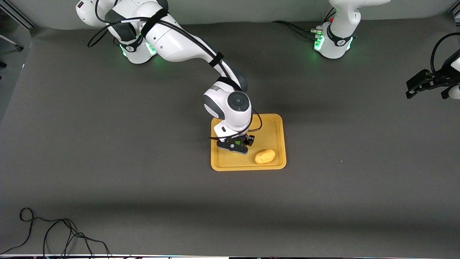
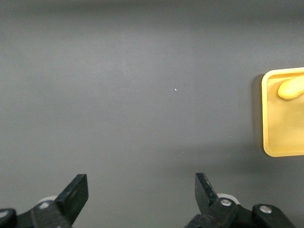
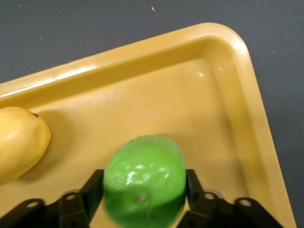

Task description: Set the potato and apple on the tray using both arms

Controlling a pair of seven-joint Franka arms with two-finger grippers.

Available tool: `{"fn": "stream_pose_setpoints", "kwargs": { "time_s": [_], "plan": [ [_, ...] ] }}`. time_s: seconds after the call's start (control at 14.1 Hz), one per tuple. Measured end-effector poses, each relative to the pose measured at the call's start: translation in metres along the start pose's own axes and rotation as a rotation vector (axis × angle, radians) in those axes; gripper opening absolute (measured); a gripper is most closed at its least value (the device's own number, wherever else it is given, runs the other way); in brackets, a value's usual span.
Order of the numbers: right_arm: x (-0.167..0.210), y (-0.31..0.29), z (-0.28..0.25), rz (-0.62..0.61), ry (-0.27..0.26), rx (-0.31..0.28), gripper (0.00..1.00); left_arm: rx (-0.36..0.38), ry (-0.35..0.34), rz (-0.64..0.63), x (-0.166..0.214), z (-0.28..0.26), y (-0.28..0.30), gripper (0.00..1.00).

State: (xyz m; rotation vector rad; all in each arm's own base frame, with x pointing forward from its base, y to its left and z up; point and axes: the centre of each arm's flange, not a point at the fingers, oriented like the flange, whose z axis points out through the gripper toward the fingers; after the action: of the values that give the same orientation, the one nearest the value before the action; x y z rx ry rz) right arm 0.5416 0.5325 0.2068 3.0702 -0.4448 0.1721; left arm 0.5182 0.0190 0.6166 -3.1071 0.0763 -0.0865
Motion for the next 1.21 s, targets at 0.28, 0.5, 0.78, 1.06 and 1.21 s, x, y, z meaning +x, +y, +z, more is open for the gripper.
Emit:
{"fn": "stream_pose_setpoints", "kwargs": {
  "time_s": [0.28,0.5,0.78,1.06,1.21],
  "plan": [
    [0.016,0.002,-0.043,0.02,0.011,0.012,1.0,-0.002,-0.021,0.001,-0.002,0.001,-0.001,1.0],
    [0.029,0.015,-0.134,0.044,0.012,-0.004,1.0,-0.004,-0.048,-0.002,-0.005,0.003,-0.002,1.0],
    [0.046,0.069,-0.265,0.022,-0.015,-0.052,1.0,-0.007,-0.066,0.004,-0.008,0.003,-0.005,1.0],
    [0.079,0.153,-0.344,-0.057,-0.068,-0.086,1.0,-0.011,-0.083,0.024,-0.011,-0.003,-0.011,1.0],
    [0.103,0.207,-0.364,-0.097,-0.09,-0.067,1.0,-0.012,-0.082,0.024,-0.012,-0.006,-0.014,1.0]
  ]
}}
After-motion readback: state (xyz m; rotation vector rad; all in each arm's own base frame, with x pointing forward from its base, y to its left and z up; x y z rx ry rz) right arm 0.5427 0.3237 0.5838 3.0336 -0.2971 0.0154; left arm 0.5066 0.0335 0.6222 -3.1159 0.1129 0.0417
